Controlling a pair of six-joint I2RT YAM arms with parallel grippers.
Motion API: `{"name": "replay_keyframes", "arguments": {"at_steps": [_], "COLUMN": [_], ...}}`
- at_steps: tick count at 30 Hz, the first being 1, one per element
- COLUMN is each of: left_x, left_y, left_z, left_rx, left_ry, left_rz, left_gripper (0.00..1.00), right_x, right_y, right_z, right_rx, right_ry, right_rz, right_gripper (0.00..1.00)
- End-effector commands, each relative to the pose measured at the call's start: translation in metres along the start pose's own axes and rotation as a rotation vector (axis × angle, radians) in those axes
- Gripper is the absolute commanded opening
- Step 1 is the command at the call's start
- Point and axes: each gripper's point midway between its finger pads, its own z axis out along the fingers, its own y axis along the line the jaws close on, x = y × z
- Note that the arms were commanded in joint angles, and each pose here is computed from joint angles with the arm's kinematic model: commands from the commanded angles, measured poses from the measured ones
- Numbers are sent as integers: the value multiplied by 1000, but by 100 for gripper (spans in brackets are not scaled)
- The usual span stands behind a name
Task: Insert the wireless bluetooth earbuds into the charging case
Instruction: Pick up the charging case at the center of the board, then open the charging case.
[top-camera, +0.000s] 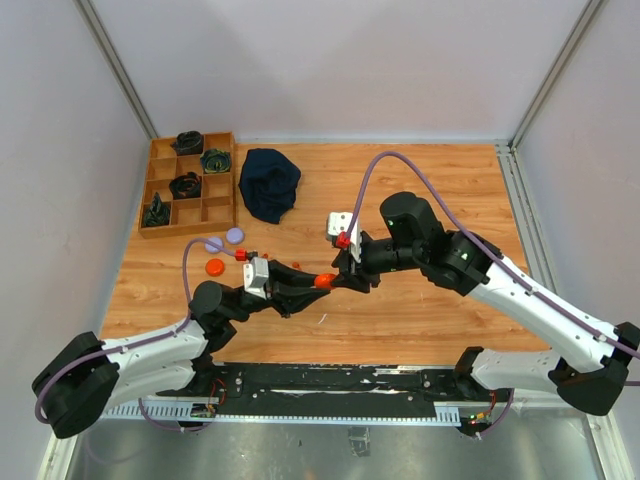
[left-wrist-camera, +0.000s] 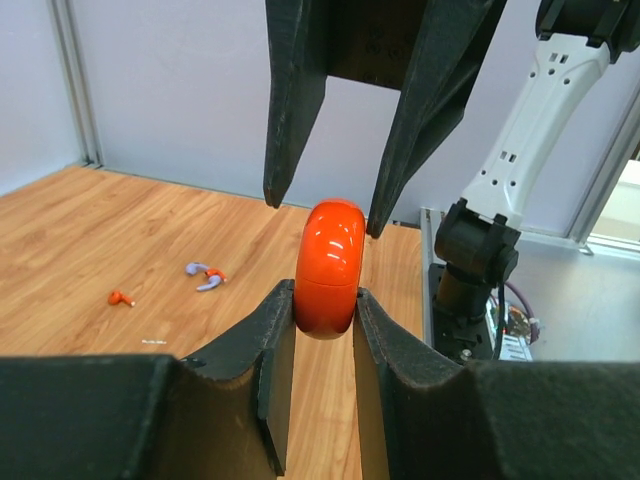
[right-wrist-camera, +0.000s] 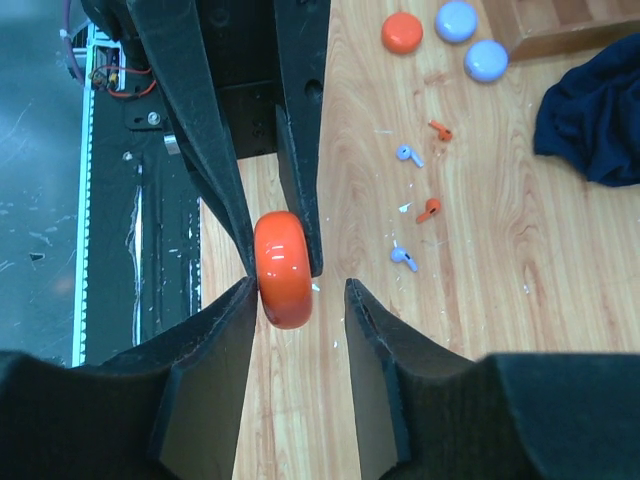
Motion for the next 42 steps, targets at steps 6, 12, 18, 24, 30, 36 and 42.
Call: {"name": "replay_keyframes", "arguments": {"at_steps": [6,12,18,24,30,36,42], "left_x": [-10,-11,-11,-12,-10,-5,-3], "left_y": [-5,-4,-6,-7,-8,-10,-11], "left_z": [1,2,2,2,2,1,2], "left_rx": [31,30,35,40,48,63,72], "left_ry": [-13,-12,-14,-15,-6,14,24], "left_rz": [70,66,63,58,55,55,51], "left_gripper": [8,8,7,7,7,7,7], "right_x": [-8,-4,0,4,0,-5,-8], "right_y": [3,6,3,1,-5,-10,-15], "right_z": [1,4,8,11,5,-1,-2], "right_rx": [0,-21,-17,-11,33,73,102], "right_ry": [-43,-34,-15,2,-3,-15,-25], "right_rz": [-30,-26,-27,-23,-33,-41,-35], "right_gripper": [44,47,47,47,46,45,45]}}
